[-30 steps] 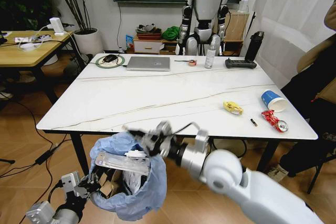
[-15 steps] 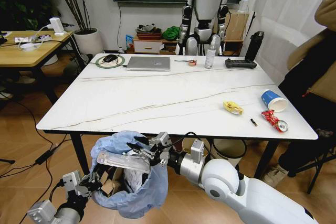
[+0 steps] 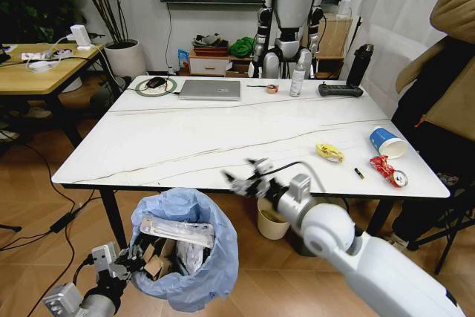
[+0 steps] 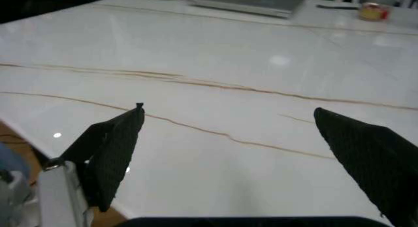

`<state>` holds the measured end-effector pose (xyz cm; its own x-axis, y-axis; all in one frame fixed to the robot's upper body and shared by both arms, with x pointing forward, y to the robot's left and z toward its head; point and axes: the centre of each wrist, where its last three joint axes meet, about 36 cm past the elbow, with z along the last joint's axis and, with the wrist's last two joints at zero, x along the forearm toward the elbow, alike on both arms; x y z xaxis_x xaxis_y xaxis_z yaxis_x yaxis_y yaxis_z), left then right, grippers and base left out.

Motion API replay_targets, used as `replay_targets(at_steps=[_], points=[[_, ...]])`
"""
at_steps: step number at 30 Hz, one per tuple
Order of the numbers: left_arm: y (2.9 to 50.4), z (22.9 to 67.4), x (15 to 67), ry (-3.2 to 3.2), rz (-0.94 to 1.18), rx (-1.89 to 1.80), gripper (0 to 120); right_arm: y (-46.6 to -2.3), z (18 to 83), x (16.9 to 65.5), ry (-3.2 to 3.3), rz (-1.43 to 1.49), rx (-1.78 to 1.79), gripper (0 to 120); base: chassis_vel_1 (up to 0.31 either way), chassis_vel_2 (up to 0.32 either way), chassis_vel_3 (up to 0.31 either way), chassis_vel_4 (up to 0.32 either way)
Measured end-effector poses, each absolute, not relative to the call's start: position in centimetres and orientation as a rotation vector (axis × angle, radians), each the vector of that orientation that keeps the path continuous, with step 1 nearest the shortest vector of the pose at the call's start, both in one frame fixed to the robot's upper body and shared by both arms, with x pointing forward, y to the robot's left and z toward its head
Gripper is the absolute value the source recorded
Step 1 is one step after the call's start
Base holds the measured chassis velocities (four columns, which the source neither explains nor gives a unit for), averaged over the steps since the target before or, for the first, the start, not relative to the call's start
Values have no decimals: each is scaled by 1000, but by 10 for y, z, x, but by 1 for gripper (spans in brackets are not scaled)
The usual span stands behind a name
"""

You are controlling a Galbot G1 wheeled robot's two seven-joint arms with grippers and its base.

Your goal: Pick up the trash bin and place the trash from the table into it.

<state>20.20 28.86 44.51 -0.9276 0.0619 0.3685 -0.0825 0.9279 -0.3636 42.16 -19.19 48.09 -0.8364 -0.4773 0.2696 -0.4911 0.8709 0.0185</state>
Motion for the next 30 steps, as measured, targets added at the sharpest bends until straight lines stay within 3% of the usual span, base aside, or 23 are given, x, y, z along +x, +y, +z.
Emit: replay_targets(at_steps=[4,13,23,30], points=[[291,443,206,-2711,521,-2,0,-235,483,425,-2791,-3,543,100,0,0,0,0],[291,441,211,-2717,520,-19,0,-275,501,387,-2905,-149,312,100,0,0,0,0],[292,433,218,-2714,527,-39,0,-319,507,310,-3020,-166,63,100,0,0,0,0],[293,425,217,-2711,521,-35,0,-329,468,255,-3111,-185,-103,100,0,0,0,0]])
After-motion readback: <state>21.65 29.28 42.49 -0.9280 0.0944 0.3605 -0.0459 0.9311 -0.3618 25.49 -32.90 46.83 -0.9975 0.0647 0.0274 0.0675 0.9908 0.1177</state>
